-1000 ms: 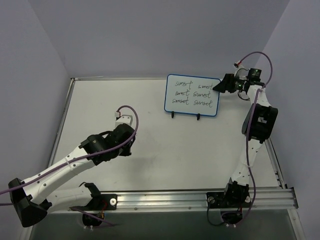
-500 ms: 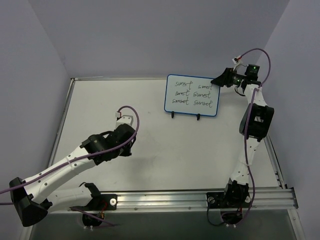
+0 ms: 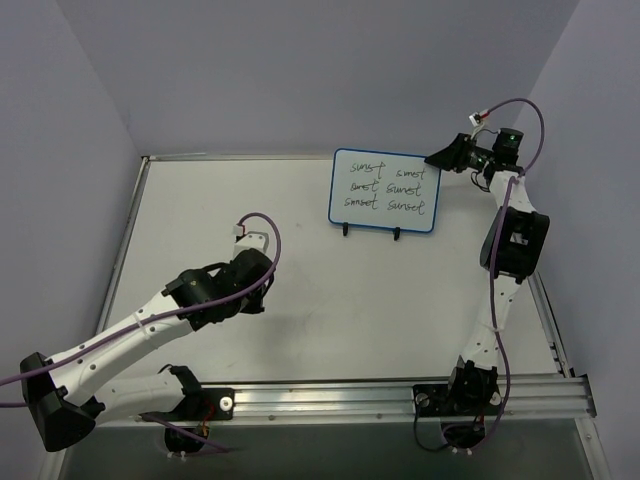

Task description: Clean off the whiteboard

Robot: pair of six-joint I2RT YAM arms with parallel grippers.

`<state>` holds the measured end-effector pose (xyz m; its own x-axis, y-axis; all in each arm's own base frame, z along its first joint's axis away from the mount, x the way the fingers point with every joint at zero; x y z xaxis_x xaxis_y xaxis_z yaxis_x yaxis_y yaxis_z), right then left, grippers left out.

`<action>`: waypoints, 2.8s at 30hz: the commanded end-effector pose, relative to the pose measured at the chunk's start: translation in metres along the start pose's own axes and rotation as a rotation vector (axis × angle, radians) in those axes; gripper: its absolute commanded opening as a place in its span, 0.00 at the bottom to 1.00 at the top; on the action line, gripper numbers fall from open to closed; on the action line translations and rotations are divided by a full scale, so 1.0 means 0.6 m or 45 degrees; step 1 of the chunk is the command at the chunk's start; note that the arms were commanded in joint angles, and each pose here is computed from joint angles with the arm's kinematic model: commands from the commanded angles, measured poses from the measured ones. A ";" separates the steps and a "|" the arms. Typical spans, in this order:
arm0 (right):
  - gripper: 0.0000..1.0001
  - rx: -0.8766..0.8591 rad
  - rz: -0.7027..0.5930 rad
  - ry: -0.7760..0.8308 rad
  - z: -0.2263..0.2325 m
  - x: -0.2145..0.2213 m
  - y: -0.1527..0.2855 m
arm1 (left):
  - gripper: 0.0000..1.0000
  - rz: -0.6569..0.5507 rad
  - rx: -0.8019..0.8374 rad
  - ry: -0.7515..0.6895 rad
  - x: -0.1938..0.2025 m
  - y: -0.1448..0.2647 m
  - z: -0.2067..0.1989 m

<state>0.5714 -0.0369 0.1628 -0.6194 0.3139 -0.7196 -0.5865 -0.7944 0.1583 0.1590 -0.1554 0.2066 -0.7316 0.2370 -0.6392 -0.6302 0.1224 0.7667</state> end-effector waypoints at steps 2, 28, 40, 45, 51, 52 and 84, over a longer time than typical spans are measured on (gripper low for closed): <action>0.43 -0.062 -0.009 0.048 0.010 -0.010 0.015 | 0.12 -0.040 0.011 -0.004 -0.007 0.003 -0.005; 0.00 -0.066 -0.024 0.144 0.049 0.022 0.049 | 0.12 -0.043 0.008 -0.009 -0.010 0.002 -0.006; 0.00 -0.022 0.006 0.124 0.086 0.117 0.062 | 0.12 -0.055 0.038 -0.020 -0.026 -0.003 -0.021; 0.00 -0.017 0.027 0.172 0.120 0.141 0.059 | 0.11 -0.078 0.059 -0.010 -0.040 -0.003 -0.030; 0.00 -0.042 0.068 0.205 0.176 0.175 0.048 | 0.11 -0.137 0.083 0.007 -0.075 0.004 -0.044; 0.00 -0.037 0.075 0.238 0.181 0.181 0.043 | 0.11 -0.148 0.089 0.009 -0.080 0.005 -0.046; 0.00 0.255 0.134 0.025 0.229 0.267 0.097 | 0.11 -0.350 0.181 0.009 -0.203 0.011 -0.100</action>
<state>0.3801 0.0297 0.1590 -0.6179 0.2517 -0.7449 -0.6518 -0.6938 0.3063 0.2165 -0.2275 0.2668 -0.5951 0.2083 -0.7762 -0.7316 0.2591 0.6305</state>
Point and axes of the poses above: each gripper's point midway between its finger pads, its own y axis back along the fingers, its own z axis along the line the jaws close on, x = y × z, the point moved 5 cm from there along y, back along the fingers, and after that the axes turned 8 degrees about -y, right-handed, at the moved point
